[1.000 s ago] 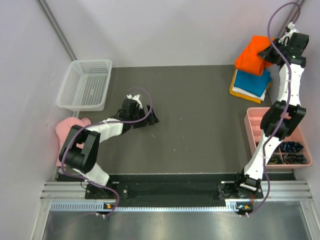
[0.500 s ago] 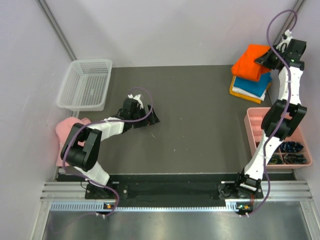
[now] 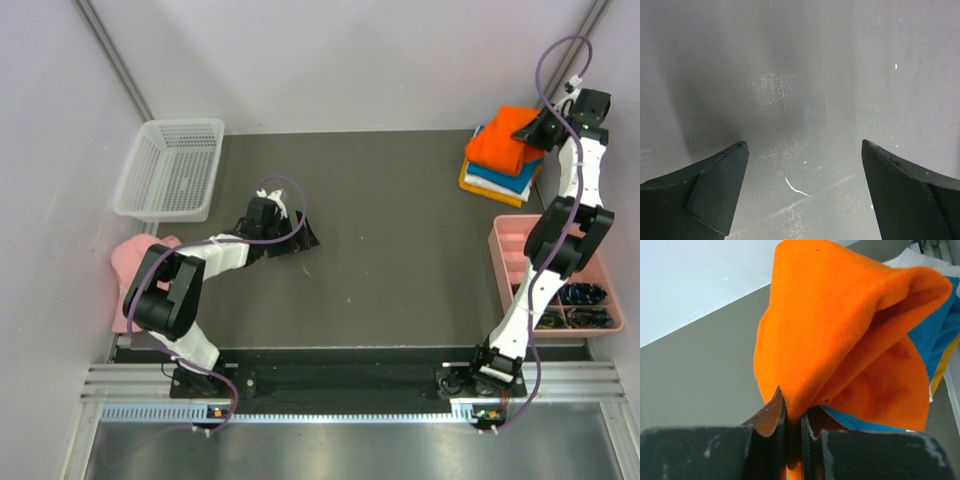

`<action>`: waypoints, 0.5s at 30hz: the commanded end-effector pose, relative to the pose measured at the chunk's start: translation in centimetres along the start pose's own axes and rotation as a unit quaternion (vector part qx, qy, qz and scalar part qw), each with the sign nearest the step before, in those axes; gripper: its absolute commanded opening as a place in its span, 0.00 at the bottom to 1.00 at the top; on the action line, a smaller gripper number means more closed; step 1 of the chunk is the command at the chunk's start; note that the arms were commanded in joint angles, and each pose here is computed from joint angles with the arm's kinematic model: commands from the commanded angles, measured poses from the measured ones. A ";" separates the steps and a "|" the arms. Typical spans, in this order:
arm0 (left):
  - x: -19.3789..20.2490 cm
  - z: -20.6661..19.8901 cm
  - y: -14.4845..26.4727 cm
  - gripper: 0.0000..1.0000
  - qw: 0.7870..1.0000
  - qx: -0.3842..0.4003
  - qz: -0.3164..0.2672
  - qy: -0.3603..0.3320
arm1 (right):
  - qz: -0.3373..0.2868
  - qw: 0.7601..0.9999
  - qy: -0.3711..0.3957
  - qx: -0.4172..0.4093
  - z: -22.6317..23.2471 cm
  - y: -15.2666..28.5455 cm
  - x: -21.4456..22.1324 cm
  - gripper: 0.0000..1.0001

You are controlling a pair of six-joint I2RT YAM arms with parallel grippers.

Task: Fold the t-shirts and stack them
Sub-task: Put the neatly folded tshirt into the corner of the board with the right arm

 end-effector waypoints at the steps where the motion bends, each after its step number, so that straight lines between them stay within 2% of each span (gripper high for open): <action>1: -1.4 -1.3 -0.1 0.99 1.000 0.023 -0.018 -0.010 | -0.010 1.000 0.012 0.022 -1.1 0.1 -0.8 0.00; 15: -1.3 -1.3 0.0 0.99 1.000 0.024 -0.016 -0.010 | -0.010 0.993 -0.002 0.114 -3.9 0.4 -0.6 0.00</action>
Point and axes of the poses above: each gripper's point midway between its finger pads, its own y axis back along the fingers, its own z axis along the line the jaws close on, x = y × z, the point moved 2 cm from there along y, back along the fingers, and after that the axes turned 3 degrees about y, right-handed, at the moved point
